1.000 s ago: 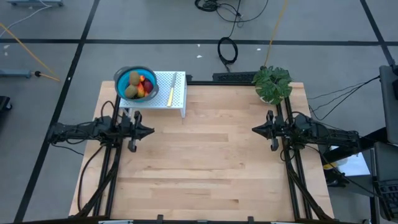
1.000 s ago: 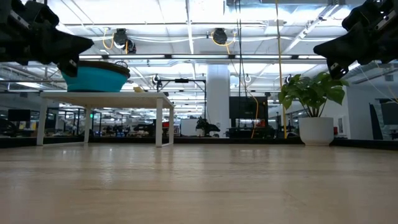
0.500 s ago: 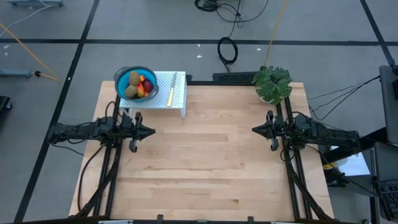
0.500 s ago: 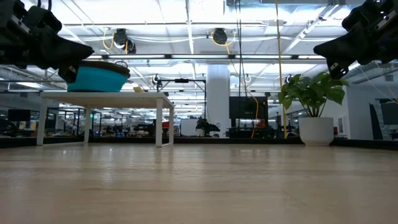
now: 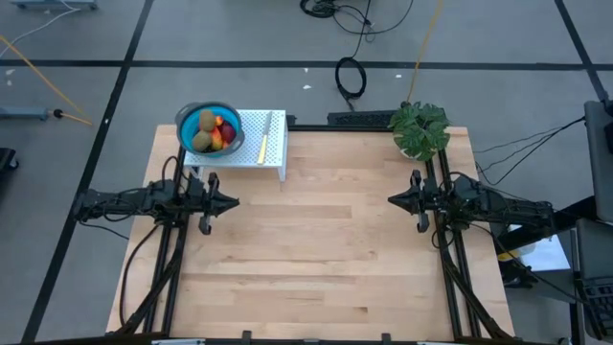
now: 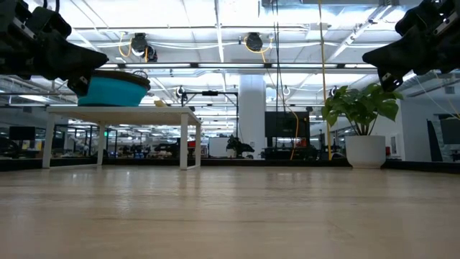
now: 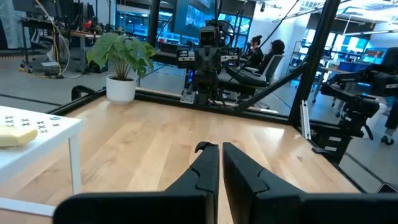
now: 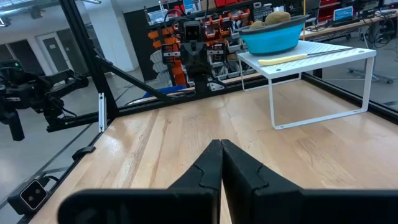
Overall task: Pick & Place Fruit
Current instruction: Return to Home Position
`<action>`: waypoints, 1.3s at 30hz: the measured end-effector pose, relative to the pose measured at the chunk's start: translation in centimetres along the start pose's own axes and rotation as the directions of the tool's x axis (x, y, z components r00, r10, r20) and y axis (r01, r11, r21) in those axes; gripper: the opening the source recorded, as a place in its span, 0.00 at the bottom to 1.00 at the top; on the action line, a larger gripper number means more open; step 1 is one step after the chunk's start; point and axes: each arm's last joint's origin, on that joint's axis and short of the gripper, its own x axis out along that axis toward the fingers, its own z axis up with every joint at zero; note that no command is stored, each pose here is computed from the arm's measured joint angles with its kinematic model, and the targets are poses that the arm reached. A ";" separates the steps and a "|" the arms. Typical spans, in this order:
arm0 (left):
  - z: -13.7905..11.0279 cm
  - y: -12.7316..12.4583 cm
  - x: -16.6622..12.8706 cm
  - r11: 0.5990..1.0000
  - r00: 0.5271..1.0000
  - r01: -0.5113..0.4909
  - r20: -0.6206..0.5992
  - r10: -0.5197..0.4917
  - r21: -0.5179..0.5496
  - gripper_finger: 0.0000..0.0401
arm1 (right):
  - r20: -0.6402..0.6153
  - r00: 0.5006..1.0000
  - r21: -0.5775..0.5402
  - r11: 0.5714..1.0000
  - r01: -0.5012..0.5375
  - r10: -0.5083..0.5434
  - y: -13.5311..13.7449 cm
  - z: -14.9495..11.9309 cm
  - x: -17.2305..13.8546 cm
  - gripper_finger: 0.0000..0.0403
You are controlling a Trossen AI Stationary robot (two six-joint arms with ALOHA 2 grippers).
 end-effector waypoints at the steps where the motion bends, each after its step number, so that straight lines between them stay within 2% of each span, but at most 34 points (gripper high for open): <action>1: 0.0 0.0 0.0 1.000 1.000 0.000 0.000 0.000 0.000 0.05 | 0.000 1.000 0.000 1.000 0.000 0.000 0.0 0.0 0.0 0.00; 39: 0.0 0.0 0.0 1.000 1.000 0.000 0.001 0.000 0.000 0.06 | 0.000 1.000 0.000 1.000 0.000 0.000 0.0 0.0 0.0 0.00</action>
